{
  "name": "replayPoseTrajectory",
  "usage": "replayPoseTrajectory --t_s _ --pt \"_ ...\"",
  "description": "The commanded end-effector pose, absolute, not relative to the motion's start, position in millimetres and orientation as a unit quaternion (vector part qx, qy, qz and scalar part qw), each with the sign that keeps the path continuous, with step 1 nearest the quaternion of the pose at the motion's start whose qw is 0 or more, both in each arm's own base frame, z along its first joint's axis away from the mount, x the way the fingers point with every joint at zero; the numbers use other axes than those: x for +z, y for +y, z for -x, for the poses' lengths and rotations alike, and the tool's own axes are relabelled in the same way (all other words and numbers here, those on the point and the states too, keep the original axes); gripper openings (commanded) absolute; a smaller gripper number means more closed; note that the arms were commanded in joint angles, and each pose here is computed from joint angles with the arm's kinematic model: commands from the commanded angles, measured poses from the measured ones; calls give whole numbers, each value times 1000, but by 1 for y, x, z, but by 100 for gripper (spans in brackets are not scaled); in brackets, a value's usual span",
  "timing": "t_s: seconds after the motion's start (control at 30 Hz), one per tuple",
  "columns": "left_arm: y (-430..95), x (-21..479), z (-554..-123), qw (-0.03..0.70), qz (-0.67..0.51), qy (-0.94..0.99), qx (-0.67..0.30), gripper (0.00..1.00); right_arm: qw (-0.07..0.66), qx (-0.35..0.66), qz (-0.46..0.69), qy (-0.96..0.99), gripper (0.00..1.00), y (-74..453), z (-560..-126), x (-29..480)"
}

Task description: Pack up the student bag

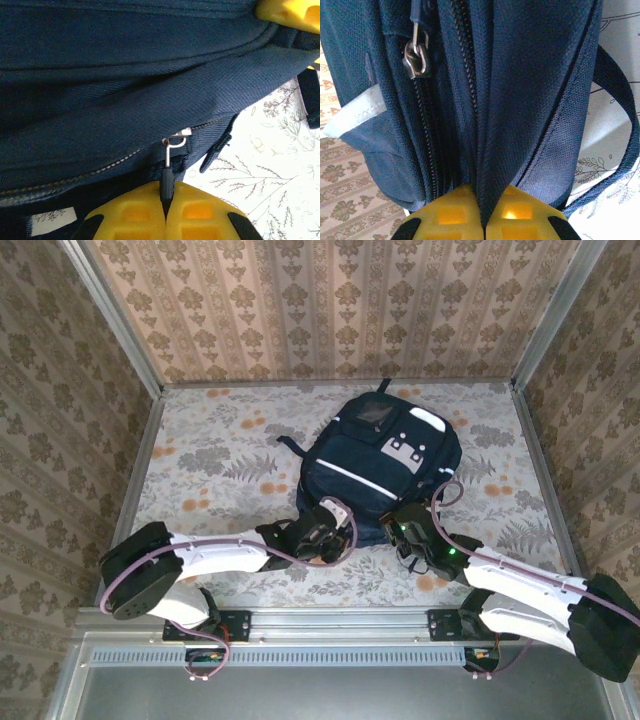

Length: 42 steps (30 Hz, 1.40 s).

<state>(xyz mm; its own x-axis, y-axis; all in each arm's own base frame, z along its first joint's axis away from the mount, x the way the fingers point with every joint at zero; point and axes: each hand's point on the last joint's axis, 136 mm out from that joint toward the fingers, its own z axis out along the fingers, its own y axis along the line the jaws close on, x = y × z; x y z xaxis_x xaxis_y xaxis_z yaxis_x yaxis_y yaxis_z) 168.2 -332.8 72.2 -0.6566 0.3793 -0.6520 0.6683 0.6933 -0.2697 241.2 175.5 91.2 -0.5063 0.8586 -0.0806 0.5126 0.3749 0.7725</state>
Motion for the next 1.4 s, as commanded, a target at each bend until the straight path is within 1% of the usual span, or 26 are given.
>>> replayPoseTrajectory --t_s 0.0,0.13,0.33,0.5,0.73,0.87,1.03,1.07,1.17,1.2,1.27,1.37 --pt "-305 64 -178 295 -260 897 -205 0 262 314 -426 807 0 163 -238 91" --pt "-294 62 -182 296 -239 903 -201 0 265 308 -415 814 0 163 -238 92" --pt "-273 59 -187 296 -210 910 -200 0 290 284 -365 838 0 159 -242 95" --pt "-253 56 -188 298 -192 914 -199 0 280 265 -320 865 0 160 -246 92" --pt "-239 58 -190 304 -189 911 -207 0 261 268 -251 893 0 167 -253 92" --pt "-234 55 -193 300 -186 911 -212 0 258 244 -256 899 0 143 -254 94" --pt "-242 52 -196 295 -200 906 -230 0 284 218 -270 894 0 111 -253 104" --pt "-248 53 -196 293 -206 902 -241 0 284 214 -268 895 3 108 -252 105" --pt "-268 57 -194 282 -220 894 -269 0 277 217 -266 898 26 108 -250 109" --pt "-276 60 -193 279 -228 890 -279 0 273 217 -271 897 32 108 -248 110" --pt "-290 64 -188 274 -245 883 -290 0 261 216 -304 890 37 103 -242 111" --pt "-311 71 -177 271 -274 871 -304 0 248 235 -340 876 38 103 -232 117"
